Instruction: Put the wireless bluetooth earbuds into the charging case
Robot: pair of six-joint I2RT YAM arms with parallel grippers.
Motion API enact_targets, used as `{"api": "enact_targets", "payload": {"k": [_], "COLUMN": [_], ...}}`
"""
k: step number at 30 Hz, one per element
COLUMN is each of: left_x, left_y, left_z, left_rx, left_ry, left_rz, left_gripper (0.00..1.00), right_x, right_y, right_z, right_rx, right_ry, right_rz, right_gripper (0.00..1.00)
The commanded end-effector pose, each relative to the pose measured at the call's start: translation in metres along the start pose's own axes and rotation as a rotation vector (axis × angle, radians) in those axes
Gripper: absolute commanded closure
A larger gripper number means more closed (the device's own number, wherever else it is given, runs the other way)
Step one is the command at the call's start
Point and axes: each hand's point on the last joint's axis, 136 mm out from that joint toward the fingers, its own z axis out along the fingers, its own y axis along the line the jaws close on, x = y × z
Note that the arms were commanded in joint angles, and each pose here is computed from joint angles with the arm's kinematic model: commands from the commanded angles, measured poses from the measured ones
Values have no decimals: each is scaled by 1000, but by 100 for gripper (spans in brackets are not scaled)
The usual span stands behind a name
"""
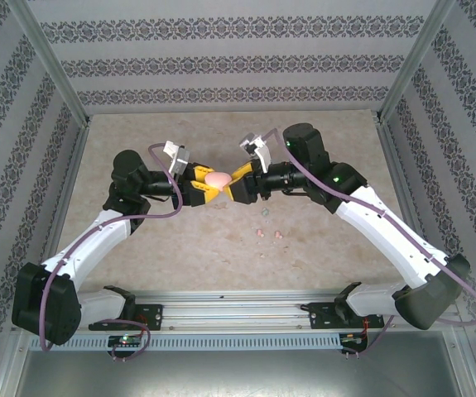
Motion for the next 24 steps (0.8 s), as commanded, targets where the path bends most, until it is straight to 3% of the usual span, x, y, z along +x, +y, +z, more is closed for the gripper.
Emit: {"api": "enact_targets", "payload": {"k": [1,12,24], "left_x": [-2,-3,-10], "left_y": [-12,-13,-16], "left_z": [-1,0,-1], "left_rx": [57,63,67], "left_ry": [3,3,3], "left_rz": [45,40,22], "left_gripper": [86,87,87], "right_x": [-13,-12,-6], "right_y": [-10,-31,-6], "right_z": [1,-4,1], "right_rx": [17,83,19], "right_ry": [-52,-77,-25], "right_rz": [6,72,-87], "right_gripper": [40,40,33]}}
